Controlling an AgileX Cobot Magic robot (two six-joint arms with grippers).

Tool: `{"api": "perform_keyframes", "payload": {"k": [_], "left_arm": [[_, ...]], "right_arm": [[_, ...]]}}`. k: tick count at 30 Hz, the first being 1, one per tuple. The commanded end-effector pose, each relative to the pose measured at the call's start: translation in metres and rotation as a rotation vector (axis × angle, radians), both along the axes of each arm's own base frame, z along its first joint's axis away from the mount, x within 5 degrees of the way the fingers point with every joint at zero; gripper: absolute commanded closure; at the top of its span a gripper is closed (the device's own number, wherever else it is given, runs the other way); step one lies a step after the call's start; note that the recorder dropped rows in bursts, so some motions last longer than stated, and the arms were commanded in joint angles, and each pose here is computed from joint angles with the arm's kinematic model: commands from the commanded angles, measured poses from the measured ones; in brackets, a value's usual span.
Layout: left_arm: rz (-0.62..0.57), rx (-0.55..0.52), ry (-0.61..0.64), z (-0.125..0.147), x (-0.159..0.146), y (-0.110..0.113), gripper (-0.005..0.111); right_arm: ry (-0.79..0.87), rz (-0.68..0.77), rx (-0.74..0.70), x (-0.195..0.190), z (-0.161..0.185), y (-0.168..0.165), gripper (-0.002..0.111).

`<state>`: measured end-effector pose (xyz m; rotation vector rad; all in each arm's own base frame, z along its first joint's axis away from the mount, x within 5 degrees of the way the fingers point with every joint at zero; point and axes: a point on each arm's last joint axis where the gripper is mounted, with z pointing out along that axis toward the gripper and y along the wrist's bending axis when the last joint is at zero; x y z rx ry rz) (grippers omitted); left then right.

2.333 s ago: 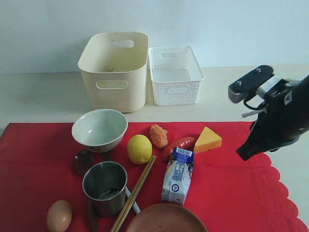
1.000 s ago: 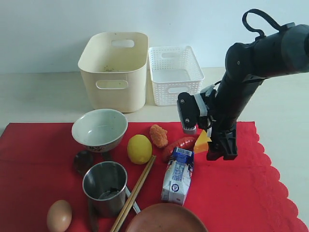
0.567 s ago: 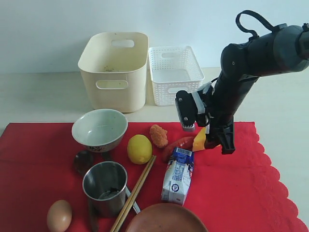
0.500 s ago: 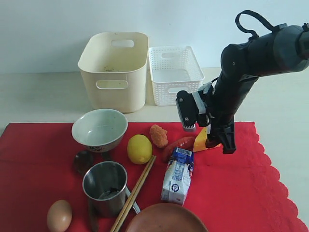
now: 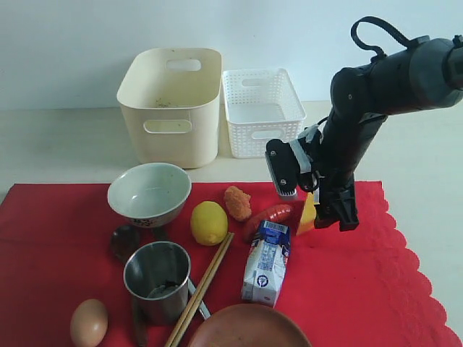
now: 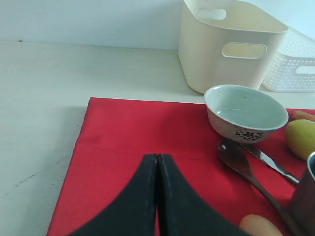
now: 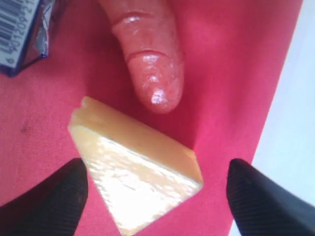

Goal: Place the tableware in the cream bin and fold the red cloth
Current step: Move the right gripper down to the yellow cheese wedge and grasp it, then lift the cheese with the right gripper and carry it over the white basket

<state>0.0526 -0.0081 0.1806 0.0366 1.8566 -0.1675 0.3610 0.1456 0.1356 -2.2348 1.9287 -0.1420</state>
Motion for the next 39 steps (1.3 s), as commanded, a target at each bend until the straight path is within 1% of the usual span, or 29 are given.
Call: {"api": "perform_keyframes", "payload": {"k": [1, 10, 14, 16, 17, 18, 19, 20, 21, 22, 26, 35, 39], "left_arm": [[0.006, -0.010, -0.013, 0.001, 0.000, 0.000, 0.107], [0.006, -0.010, -0.013, 0.001, 0.000, 0.000, 0.107], [0.006, -0.010, -0.013, 0.001, 0.000, 0.000, 0.107], [0.006, -0.010, -0.013, 0.001, 0.000, 0.000, 0.107], [0.006, -0.010, -0.013, 0.001, 0.000, 0.000, 0.107], [0.006, -0.010, -0.013, 0.001, 0.000, 0.000, 0.107], [0.006, -0.010, -0.013, 0.001, 0.000, 0.000, 0.107], [0.006, -0.010, -0.013, 0.001, 0.000, 0.000, 0.107], [0.006, -0.010, -0.013, 0.001, 0.000, 0.000, 0.107], [0.006, -0.010, -0.013, 0.001, 0.000, 0.000, 0.107], [0.006, -0.010, -0.013, 0.001, 0.000, 0.000, 0.107], [0.006, -0.010, -0.013, 0.001, 0.000, 0.000, 0.107], [0.006, -0.010, -0.013, 0.001, 0.000, 0.000, 0.107]], "right_arm": [[-0.013, 0.031, -0.002, -0.001, 0.005, 0.000, 0.033], [0.017, 0.085, -0.025, -0.001, -0.010, 0.000, 0.033], [0.040, 0.090, -0.034, -0.001, -0.020, 0.000, 0.038], [0.044, 0.090, -0.036, 0.000, -0.023, 0.000, 0.046], [0.037, 0.090, -0.033, 0.000, -0.024, 0.000, 0.058], [0.034, 0.083, -0.031, 0.001, -0.024, 0.000, 0.064], [0.029, 0.054, -0.023, 0.001, -0.024, 0.001, 0.080], [0.024, 0.040, -0.018, 0.001, -0.022, 0.001, 0.092], [0.021, 0.017, -0.012, 0.002, -0.020, 0.001, 0.101], [0.015, -0.022, -0.001, 0.002, -0.016, 0.001, 0.107], [-0.028, -0.206, 0.064, 0.000, 0.011, 0.000, 0.108], [-0.121, -0.539, 0.237, -0.011, 0.080, -0.005, 0.108], [-0.158, -0.735, 0.359, -0.020, 0.112, -0.008, 0.108]]}}
